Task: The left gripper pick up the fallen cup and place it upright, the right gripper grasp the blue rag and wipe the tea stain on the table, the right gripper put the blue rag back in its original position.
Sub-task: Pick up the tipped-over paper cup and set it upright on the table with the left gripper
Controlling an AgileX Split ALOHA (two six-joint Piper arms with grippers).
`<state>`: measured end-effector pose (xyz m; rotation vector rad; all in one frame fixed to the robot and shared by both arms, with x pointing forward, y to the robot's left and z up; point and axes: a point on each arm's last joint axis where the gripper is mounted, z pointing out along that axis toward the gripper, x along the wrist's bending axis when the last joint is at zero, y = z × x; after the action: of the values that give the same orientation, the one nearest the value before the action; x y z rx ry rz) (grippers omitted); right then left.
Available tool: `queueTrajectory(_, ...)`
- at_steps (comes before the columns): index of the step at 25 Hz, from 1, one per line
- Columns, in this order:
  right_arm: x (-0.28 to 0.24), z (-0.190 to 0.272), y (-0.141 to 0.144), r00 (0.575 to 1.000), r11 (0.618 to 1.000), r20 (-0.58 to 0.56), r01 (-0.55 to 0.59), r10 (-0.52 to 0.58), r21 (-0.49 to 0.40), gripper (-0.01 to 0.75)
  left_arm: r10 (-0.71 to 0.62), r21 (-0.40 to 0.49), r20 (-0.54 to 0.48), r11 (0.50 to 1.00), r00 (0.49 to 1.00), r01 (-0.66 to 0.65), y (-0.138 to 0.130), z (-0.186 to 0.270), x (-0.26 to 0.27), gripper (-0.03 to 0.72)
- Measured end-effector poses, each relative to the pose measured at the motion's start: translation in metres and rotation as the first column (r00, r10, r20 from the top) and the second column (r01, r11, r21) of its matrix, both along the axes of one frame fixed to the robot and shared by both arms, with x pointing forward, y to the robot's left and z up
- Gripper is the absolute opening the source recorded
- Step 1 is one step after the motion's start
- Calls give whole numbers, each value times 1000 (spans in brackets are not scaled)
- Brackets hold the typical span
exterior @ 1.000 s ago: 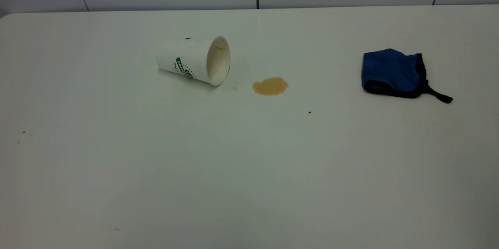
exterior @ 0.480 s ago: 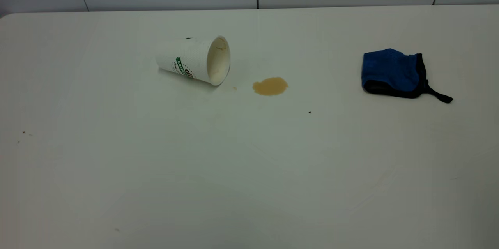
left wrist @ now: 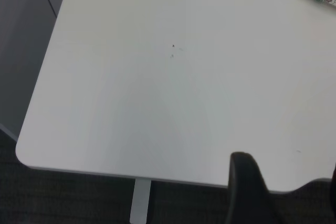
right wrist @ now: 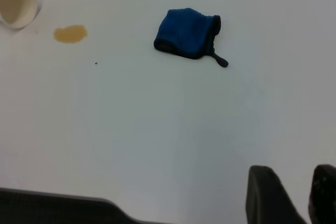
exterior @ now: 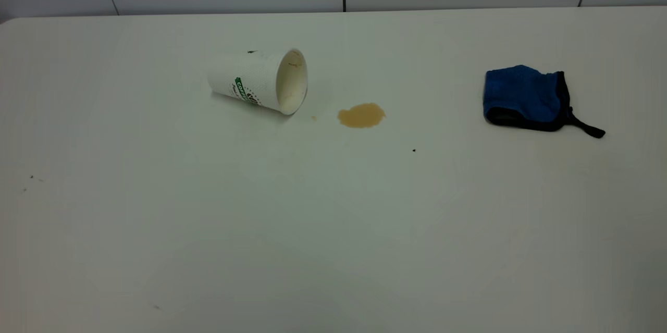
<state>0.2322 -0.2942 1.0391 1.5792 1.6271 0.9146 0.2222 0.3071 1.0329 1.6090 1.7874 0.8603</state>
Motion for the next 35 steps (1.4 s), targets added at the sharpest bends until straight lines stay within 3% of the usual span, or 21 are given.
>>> queueTrajectory(14,0,0,0,1000,1000,0,0,0,0,238,-2,2,0,1000,1000,2,0,0,0,411)
queueTrajectory(20,0,0,0,1000,1000,0,0,0,0,238,-64,64,-16,996,998,65,0,18,8,411)
queueTrajectory(27,0,0,0,1000,1000,0,0,0,0,238,-113,61,-165,990,980,125,-2,59,73,411)
queueTrajectory(35,0,0,0,1000,1000,0,0,0,0,238,-181,17,-295,981,938,194,-6,56,176,401)
